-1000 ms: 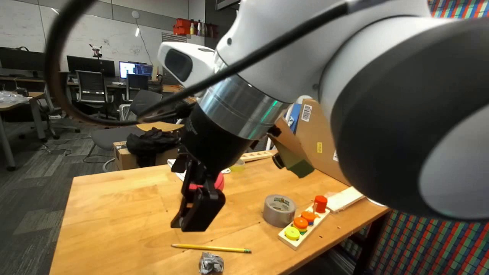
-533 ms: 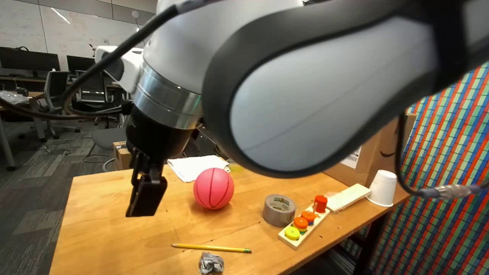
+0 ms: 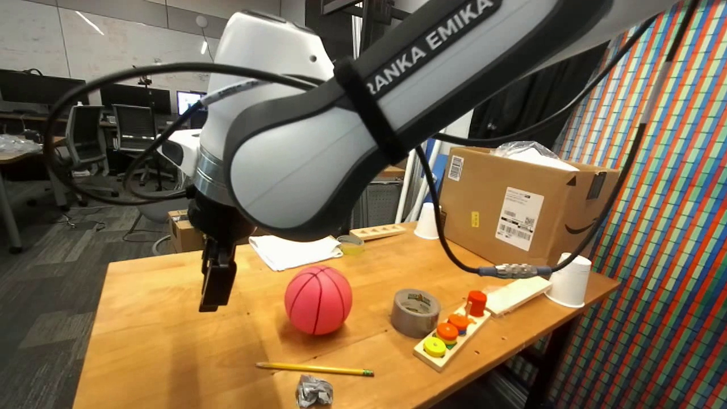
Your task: Push the ball on the table to the right.
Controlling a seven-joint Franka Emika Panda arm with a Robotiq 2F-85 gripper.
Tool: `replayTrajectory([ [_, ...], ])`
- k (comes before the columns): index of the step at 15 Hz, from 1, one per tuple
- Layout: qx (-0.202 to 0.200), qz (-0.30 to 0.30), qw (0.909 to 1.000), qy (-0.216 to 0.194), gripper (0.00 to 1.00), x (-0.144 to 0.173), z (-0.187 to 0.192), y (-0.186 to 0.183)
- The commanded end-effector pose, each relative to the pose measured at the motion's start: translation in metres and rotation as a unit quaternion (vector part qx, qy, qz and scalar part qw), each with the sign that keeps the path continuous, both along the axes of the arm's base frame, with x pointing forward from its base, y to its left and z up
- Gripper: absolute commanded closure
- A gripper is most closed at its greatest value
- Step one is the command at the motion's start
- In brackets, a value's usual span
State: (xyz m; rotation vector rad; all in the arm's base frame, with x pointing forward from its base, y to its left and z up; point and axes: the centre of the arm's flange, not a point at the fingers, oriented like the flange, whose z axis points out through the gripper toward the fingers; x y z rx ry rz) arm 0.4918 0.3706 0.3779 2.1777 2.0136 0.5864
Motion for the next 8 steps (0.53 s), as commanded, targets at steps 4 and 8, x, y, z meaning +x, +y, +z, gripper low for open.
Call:
replayTrajectory([
  [4, -0.054, -0.037, 0.9954, 0.07, 0.0, 0.043, -0.038, -0.052],
  [8, -0.112, 0.025, 0.9909, 0.07, 0.0, 0.047, -0.037, -0.087],
])
